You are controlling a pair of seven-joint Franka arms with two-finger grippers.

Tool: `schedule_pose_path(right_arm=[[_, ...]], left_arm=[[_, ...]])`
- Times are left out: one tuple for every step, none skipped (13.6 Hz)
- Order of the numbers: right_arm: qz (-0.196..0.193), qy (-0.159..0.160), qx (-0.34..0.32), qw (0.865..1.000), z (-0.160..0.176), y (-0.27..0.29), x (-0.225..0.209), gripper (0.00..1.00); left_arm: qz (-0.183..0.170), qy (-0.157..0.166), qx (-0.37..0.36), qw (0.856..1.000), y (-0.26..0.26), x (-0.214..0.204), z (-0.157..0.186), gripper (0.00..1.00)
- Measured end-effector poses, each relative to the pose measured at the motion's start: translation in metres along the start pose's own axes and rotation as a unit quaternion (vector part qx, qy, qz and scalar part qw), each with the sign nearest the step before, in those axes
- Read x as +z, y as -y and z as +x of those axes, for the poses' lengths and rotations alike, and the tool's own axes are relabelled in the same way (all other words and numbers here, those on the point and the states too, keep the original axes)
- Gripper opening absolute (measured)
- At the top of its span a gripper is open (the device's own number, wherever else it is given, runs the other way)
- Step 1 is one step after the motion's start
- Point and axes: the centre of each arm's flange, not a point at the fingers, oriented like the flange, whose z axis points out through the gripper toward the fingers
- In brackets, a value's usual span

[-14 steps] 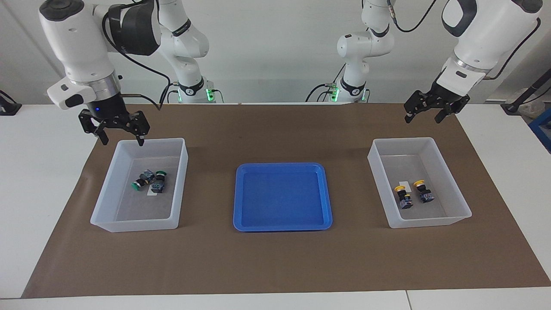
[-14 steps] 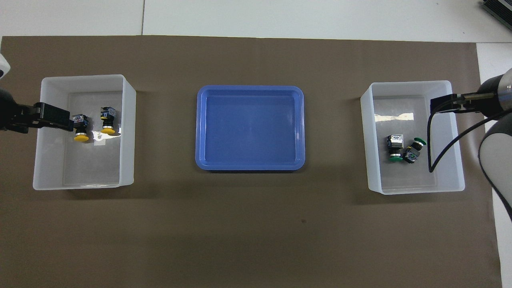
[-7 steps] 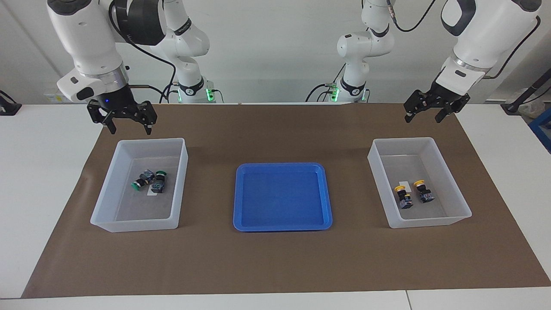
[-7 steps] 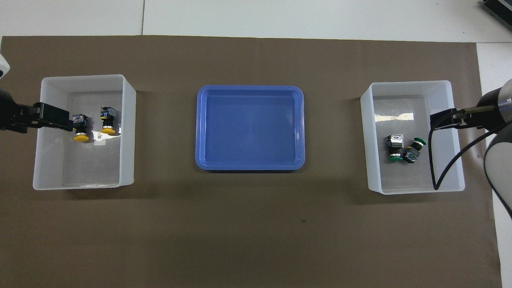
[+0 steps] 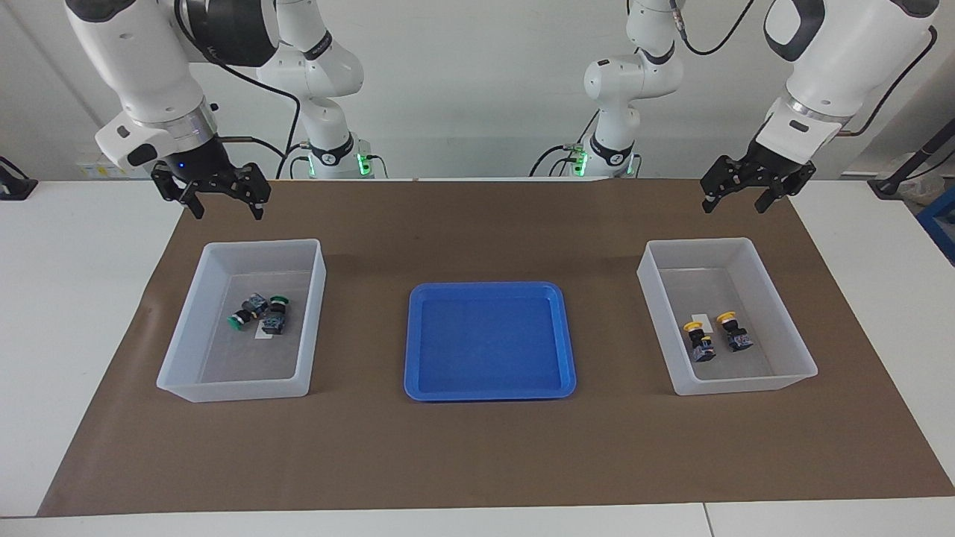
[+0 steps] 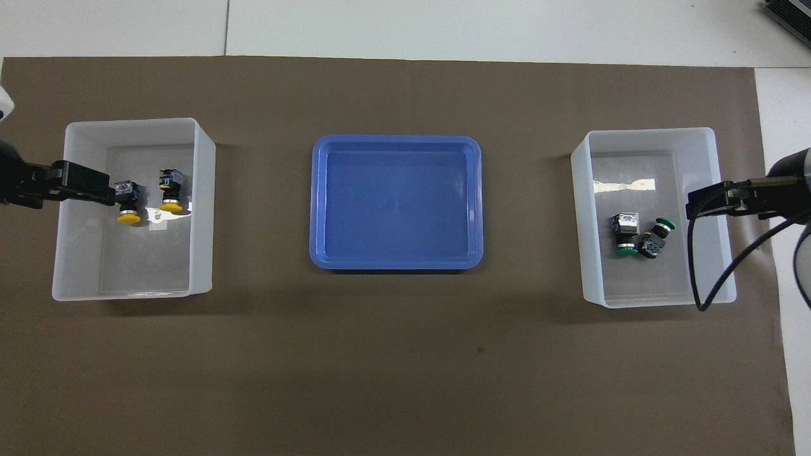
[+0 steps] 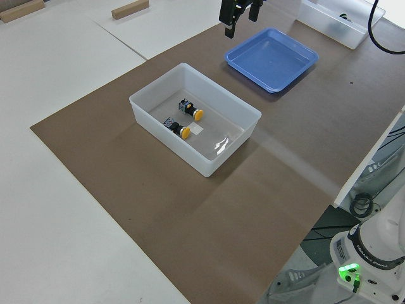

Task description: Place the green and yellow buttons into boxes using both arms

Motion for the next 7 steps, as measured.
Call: schedule_pose_path(right_arm=[[0.002,0.0,0.001,1.0,-0.0001,0.0009,-0.0001,1.0],[0.003,0.0,0.001,1.0,-0.0002,0.0022,-0.0005,1.0],[0.003,-0.001,-0.001,1.0,-0.0003,0.0042,-0.0011,1.0],[0.003,-0.002,-0.003,1.0,-0.0004,0.0066,-0.0024,1.0],[0.003,-0.003,-0.004,1.0,-0.0004,0.0082,-0.0032,1.0],[0.003,-0.004,-0.005,1.0,-0.0003,0.0087,-0.0038,1.0],[0.004,-0.005,-0.005,1.0,-0.0003,0.0087,-0.0047,1.0]], left_arm=[[0.0,-0.003,0.001,1.0,-0.0007,-0.0023,0.0001,1.0],[0.0,-0.006,0.002,1.0,-0.0017,-0.0053,0.0002,1.0],[0.0,-0.007,0.002,1.0,-0.0026,-0.0071,0.0002,1.0],[0.0,-0.008,0.003,1.0,-0.0032,-0.0074,0.0002,1.0],[0.0,-0.008,0.003,1.0,-0.0034,-0.0071,0.0004,1.0],[0.0,-0.007,0.003,1.0,-0.0033,-0.0063,0.0008,1.0],[-0.001,-0.006,0.003,1.0,-0.0031,-0.0049,0.0016,1.0]])
